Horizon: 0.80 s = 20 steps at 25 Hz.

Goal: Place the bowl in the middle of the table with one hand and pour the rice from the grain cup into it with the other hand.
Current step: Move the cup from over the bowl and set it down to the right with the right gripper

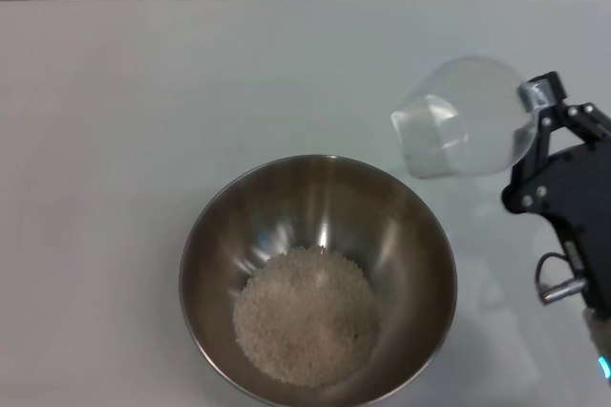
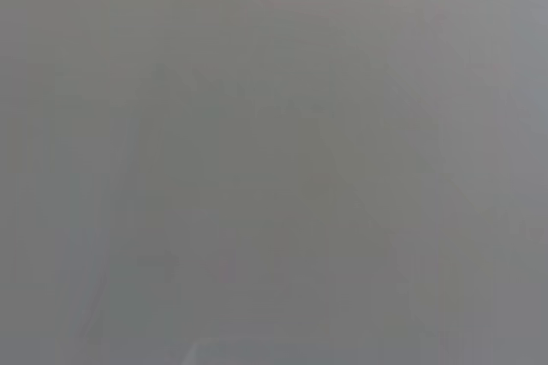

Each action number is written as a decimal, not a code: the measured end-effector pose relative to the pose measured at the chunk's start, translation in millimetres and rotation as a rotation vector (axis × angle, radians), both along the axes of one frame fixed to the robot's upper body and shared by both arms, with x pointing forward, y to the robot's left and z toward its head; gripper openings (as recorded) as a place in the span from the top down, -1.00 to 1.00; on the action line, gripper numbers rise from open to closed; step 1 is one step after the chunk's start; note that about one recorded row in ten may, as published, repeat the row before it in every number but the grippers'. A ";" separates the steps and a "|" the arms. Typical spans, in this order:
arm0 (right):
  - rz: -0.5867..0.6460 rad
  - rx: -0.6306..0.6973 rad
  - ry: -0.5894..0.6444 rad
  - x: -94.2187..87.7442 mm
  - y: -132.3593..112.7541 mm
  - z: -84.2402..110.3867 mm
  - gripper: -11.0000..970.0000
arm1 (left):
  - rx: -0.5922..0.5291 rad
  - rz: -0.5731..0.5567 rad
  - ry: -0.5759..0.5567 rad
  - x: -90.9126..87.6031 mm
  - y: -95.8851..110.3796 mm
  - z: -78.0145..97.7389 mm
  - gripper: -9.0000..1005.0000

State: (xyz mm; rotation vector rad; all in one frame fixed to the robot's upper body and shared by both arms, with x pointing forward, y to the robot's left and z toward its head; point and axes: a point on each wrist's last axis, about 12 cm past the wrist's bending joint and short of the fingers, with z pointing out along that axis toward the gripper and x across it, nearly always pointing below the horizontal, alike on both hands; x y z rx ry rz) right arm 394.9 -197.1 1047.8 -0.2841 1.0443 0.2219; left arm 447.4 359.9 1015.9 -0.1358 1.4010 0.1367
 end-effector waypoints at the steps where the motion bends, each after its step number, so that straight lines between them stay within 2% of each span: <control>1: -0.006 0.015 0.009 2.7 -4.5 -0.9 0.94 | 0.000 0.000 0.000 0.0 0.0 0.0 -0.65; 4: -0.039 0.033 0.037 11.5 -18.4 -5.0 0.94 | 0.000 0.000 0.002 0.0 0.0 -0.2 -0.65; 6: -0.095 0.051 0.094 20.7 -36.7 -11.7 0.94 | -0.002 0.001 0.008 0.2 0.1 -0.9 -0.65; 12: -0.145 0.074 0.181 35.7 -62.3 -21.1 0.93 | -0.003 -0.004 0.009 1.0 -0.9 -0.8 -0.65; 20: -0.131 0.000 0.319 65.5 -63.5 -33.3 0.93 | -0.003 -0.006 0.011 0.7 -1.2 -1.2 -0.65</control>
